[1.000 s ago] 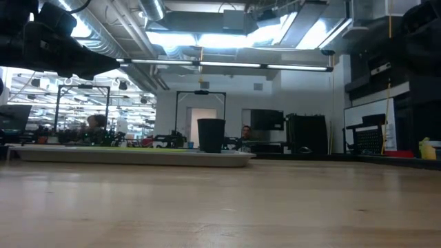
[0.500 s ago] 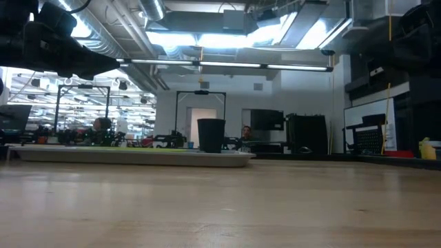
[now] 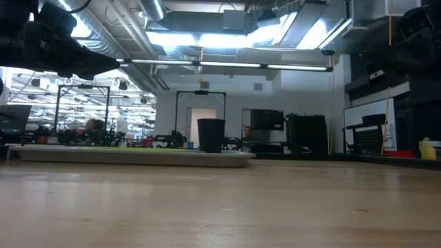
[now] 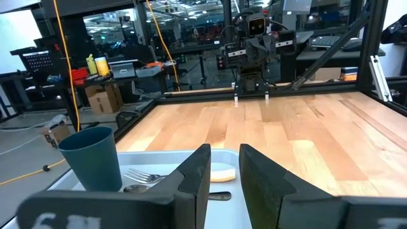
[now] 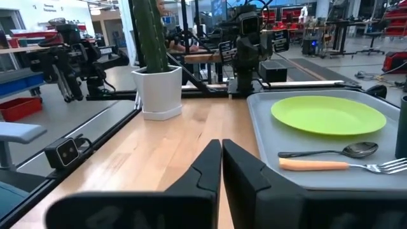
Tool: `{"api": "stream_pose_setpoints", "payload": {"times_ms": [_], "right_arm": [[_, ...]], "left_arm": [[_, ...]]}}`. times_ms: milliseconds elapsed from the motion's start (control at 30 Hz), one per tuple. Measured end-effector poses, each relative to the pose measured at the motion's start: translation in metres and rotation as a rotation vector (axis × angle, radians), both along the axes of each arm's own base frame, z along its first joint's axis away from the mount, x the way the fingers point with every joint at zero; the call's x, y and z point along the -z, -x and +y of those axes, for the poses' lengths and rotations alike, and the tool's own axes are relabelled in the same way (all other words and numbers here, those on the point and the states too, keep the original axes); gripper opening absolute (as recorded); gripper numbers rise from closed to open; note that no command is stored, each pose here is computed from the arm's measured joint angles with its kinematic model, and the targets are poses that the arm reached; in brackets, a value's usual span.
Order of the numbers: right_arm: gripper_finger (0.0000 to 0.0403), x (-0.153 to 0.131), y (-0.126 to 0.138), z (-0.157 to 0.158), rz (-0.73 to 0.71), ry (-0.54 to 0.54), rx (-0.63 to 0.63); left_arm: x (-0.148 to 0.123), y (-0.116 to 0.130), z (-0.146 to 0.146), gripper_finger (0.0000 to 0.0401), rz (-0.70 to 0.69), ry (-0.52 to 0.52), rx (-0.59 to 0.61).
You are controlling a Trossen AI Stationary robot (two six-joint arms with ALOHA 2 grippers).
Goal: Pick and place plate/cup/fork/spoon on tray
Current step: Return to Home Position
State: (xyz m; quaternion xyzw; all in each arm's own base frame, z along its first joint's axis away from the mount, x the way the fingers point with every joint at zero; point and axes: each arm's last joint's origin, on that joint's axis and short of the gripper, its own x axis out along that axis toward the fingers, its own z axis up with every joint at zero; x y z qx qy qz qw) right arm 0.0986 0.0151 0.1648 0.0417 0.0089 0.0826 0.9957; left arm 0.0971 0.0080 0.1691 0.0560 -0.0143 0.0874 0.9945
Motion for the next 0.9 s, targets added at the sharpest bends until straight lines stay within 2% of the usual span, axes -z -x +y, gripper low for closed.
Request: {"api": "stream_pose_setpoints", "payload": {"times_ms": [367, 900], "right_arm": [[0.002, 0.0, 0.0, 0.0, 0.001, -0.012, 0.0], [0.002, 0.0, 0.0, 0.0, -0.001, -0.012, 0.0]], "left_arm": [[0.0, 0.0, 0.0, 0.0076, 0.003, 0.0, 0.001], [0.0, 0.0, -0.012, 0.0076, 0.0, 0.0, 0.122]]}}
